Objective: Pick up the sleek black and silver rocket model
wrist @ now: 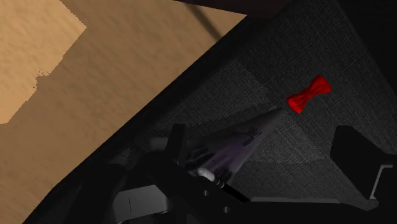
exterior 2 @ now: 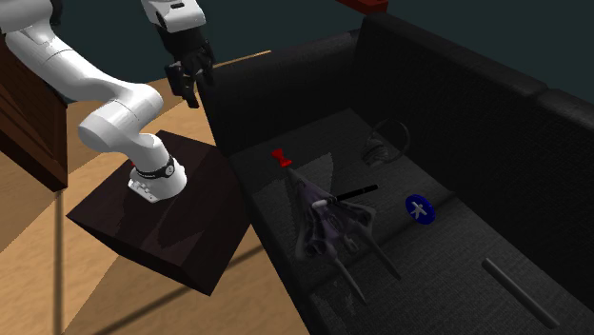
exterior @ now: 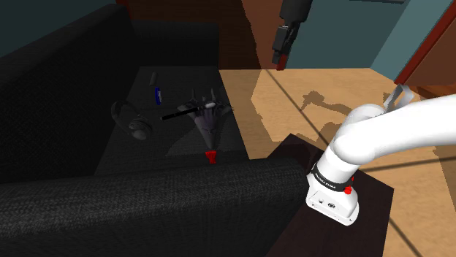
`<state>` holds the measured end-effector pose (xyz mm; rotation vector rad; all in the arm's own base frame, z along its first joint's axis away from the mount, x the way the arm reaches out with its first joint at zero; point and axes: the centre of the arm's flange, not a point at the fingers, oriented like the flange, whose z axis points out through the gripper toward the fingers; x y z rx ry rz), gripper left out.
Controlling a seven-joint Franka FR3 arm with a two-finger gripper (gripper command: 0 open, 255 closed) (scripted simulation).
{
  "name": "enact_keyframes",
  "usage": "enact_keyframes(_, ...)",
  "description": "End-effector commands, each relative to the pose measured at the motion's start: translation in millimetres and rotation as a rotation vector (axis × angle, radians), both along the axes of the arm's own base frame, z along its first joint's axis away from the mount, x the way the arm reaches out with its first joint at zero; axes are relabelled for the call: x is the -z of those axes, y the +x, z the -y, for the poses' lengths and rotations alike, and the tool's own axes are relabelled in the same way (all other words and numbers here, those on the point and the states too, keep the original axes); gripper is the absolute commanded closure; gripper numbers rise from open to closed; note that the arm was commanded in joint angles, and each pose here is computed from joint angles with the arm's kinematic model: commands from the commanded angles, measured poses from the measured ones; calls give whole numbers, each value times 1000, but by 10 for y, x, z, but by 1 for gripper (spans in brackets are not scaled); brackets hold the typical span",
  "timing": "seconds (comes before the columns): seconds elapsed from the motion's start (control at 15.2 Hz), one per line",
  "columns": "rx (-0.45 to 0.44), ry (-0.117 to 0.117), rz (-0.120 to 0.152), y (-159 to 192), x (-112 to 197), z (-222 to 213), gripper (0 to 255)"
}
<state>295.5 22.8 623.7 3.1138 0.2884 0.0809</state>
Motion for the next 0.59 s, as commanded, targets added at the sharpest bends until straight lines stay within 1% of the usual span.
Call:
enact_keyframes(0.0,0,0,0,0,0,0,0)
enact_keyframes(0.53,-149,-76,-45,937,585,-175,0)
